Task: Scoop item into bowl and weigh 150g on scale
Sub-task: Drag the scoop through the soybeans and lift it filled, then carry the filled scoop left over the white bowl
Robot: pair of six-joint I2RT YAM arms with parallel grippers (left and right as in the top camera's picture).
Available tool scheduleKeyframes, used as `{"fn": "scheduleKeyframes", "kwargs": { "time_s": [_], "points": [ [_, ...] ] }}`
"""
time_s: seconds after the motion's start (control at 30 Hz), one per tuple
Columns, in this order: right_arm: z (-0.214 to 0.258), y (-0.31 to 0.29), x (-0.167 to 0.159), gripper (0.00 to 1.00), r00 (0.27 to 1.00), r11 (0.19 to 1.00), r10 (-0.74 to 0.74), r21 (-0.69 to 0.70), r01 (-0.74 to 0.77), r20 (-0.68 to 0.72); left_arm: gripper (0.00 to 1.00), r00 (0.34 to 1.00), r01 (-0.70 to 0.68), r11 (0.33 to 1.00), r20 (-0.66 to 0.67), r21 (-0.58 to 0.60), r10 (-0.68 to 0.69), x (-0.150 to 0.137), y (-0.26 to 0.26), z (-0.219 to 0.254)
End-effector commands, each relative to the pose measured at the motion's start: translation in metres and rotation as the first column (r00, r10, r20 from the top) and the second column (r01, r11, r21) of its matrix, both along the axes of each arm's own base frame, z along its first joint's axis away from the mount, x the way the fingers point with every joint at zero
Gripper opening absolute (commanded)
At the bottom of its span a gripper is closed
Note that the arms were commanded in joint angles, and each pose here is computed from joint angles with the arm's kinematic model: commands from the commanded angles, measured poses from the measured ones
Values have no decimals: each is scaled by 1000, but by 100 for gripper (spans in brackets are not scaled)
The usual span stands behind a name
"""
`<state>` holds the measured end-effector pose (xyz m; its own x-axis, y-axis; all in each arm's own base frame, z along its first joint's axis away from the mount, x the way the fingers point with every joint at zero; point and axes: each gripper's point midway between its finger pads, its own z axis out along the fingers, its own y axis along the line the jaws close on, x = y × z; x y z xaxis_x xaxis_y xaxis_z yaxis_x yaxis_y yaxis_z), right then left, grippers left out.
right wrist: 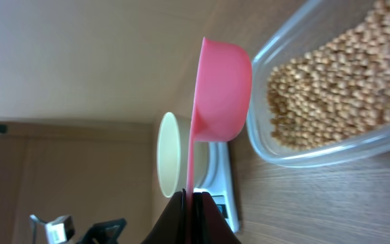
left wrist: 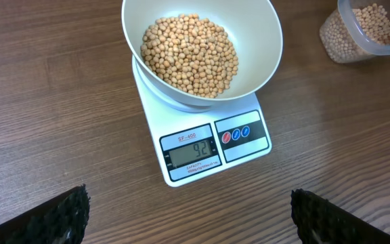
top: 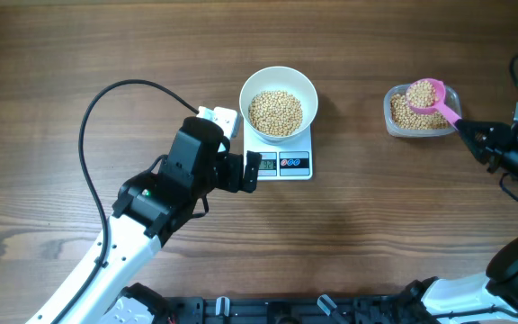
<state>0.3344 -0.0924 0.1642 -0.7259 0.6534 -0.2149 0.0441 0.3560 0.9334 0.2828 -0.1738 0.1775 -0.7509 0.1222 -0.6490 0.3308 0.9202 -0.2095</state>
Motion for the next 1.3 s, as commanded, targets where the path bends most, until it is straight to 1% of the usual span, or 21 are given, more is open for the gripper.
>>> {"fn": "scheduleKeyframes", "kwargs": {
  "time_s": [0.0,0.17,0.37,0.57,0.63,0.7,0.83,0.97,1.03,1.27],
  "points": [
    [9,5,0,4,999,996,6,91,-10,41,100,1000,12,1000,2,-7,-12,1,-4,3],
    [9,21,1,4,999,992,47,117,-48,13,100,1000,11,1000,2,-7,-11,1,-4,3],
    [9,66,9,4,986,975,167,152,-162,-23,100,1000,12,1000,2,-7,-12,1,-4,3],
    [12,119,20,4,952,940,302,180,-290,-44,100,1000,11,1000,1,-7,-11,1,-4,3],
    [26,141,25,4,929,906,368,215,-365,25,100,1000,11,1000,1,-7,-11,1,-4,3],
    [31,153,30,4,916,889,399,231,-395,34,100,1000,11,1000,1,-7,-11,1,-4,3],
    [38,178,41,4,889,868,452,195,-457,71,100,1000,11,1000,1,-7,-11,1,-4,3],
    [36,200,52,4,881,871,469,129,-474,68,100,1000,11,1000,1,-7,-11,1,-4,3],
    [28,211,56,4,884,880,465,85,-467,44,100,1000,12,1000,1,-7,-12,1,-4,3],
    [11,246,55,4,869,869,494,-36,-493,17,100,1000,11,1000,1,-7,-11,1,-4,3]
  ]
}}
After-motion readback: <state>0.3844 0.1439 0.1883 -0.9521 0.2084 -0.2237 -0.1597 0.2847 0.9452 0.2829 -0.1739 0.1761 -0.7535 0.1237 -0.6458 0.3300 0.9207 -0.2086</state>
